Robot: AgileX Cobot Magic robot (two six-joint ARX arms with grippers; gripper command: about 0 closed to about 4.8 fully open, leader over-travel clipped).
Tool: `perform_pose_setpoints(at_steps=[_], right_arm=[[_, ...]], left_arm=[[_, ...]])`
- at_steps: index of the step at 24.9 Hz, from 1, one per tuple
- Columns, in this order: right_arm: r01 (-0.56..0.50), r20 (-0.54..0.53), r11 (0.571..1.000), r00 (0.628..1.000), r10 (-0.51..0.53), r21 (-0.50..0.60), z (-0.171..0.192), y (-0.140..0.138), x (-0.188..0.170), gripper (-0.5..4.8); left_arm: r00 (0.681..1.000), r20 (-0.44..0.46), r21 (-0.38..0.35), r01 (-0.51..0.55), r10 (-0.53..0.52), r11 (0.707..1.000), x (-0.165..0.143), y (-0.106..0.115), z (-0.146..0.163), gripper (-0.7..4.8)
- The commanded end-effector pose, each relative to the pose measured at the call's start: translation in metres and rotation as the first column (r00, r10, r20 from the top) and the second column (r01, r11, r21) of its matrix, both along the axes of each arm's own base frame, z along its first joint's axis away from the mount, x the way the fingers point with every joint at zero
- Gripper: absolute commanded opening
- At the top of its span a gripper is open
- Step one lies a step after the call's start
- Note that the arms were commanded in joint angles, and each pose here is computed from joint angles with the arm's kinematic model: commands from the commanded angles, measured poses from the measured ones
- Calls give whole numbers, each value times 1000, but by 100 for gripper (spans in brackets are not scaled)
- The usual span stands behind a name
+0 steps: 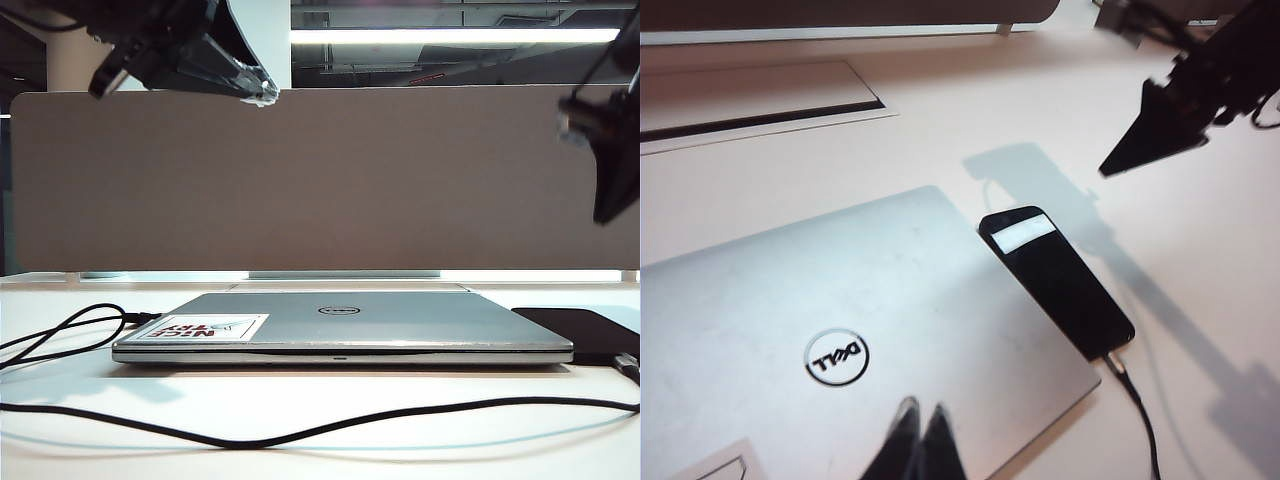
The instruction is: Pick up the charging cable and the phone, plug the charging cable into the charging port on the phone, and finally place them back on the table.
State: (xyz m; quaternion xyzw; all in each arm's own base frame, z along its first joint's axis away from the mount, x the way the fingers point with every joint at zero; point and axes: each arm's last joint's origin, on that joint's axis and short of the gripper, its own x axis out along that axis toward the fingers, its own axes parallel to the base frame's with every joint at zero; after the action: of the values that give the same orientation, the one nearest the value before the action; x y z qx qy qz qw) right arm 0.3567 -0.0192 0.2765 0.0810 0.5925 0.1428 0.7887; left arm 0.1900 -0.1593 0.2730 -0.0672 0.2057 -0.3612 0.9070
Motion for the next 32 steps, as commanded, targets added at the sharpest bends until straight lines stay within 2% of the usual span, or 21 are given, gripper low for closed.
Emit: perform_pose_setpoints(at_steps=[1, 4, 9, 11, 14, 20, 22, 23, 25, 28, 30, 32], right_arm=[[-6, 73, 1000, 997, 7, -9, 27, 4, -15, -7], [-13, 153, 1000, 988, 17, -21, 51, 9, -31, -7], [-61, 319, 997, 945, 70, -38, 87, 27, -66, -7], [-87, 449, 995, 888, 98, -45, 99, 36, -92, -7], [-94, 512, 994, 852, 106, -50, 101, 38, -115, -7], [-58, 587, 998, 808, 59, -21, 74, 36, -167, -7], [-51, 619, 999, 784, 52, -18, 65, 35, -179, -7], [-37, 658, 999, 753, 27, 1, 57, 35, -192, -7], [-23, 689, 1000, 725, 10, 9, 51, 34, -203, -7], [5, 708, 1000, 707, 0, -4, 36, 32, -227, -7], [1, 742, 1000, 671, -6, 7, 28, 32, -239, -7], [0, 817, 1000, 576, -10, 12, 15, 31, -255, -7]], left_arm=[[1000, 6, 72, 22, -23, 997, -1, 1, 14, -6], [999, -26, 90, 23, -20, 996, -3, 3, 24, -6], [998, -52, 111, 26, -20, 993, -12, 10, 32, -6], [998, -66, 133, 32, -24, 991, -19, 15, 33, -6], [997, -78, 150, 38, -26, 988, -26, 21, 32, -6], [997, -66, 139, 36, -27, 990, -50, 41, 17, -6], [998, -57, 132, 35, -28, 991, -57, 46, 13, -6], [998, -48, 130, 35, -29, 991, -61, 50, 10, -6], [999, -38, 129, 37, -32, 991, -66, 53, 7, -6], [999, -29, 131, 39, -36, 991, -72, 58, -3, -6], [999, -27, 130, 39, -36, 991, -73, 59, -11, -6], [999, 8, 104, 36, -37, 994, -72, 59, -23, -6]])
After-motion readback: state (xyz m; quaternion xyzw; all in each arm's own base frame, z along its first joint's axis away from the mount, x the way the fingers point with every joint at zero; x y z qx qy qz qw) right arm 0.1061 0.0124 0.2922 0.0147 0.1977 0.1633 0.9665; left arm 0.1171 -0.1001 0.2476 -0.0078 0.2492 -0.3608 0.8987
